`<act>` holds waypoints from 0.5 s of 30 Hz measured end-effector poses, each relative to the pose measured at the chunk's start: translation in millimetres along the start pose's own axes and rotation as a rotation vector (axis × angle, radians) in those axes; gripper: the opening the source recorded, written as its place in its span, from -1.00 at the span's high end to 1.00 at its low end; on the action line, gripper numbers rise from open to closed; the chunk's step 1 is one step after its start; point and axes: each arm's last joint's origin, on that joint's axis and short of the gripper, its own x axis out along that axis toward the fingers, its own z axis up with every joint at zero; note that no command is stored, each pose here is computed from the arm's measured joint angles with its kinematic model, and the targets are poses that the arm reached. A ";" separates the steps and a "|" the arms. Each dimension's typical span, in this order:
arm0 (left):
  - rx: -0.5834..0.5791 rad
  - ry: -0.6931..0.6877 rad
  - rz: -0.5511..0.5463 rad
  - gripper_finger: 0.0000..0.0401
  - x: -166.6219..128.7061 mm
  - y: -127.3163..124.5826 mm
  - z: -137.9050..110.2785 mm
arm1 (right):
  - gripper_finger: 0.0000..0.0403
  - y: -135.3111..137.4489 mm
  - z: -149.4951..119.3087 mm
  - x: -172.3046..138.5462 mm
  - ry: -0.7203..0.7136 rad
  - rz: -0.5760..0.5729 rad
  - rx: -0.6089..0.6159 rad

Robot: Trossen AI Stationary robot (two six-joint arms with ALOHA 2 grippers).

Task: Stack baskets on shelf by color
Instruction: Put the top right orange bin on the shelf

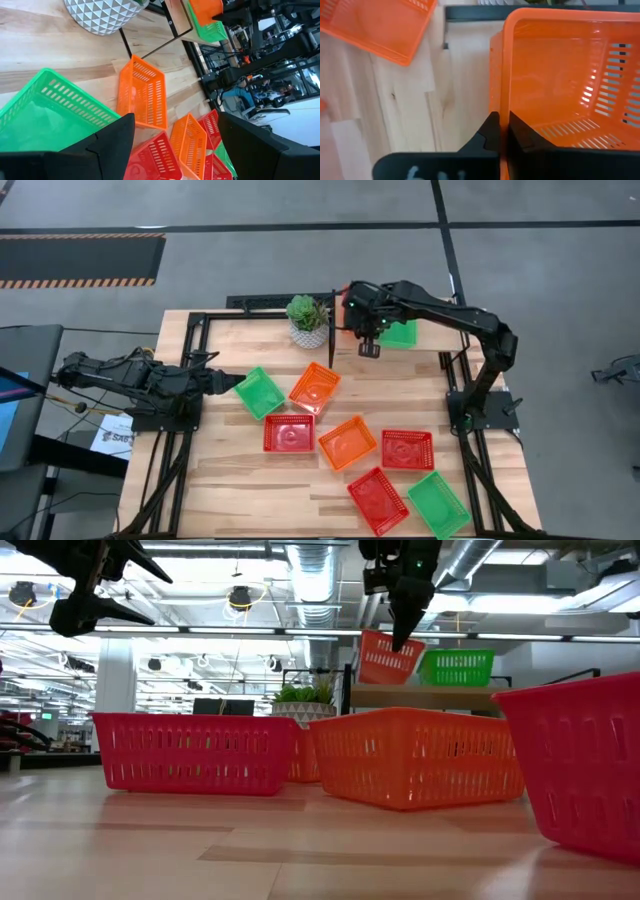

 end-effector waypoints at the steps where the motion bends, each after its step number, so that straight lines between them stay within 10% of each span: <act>1: 0.000 0.000 0.000 -0.36 0.0 0.0 0.0 | 0.90 -0.5 -0.1 0.1 0.000 0.000 0.001; 15: 0.000 0.000 0.000 -0.36 0.0 0.0 0.0 | 0.67 -0.6 -0.1 0.1 -0.001 0.001 -0.035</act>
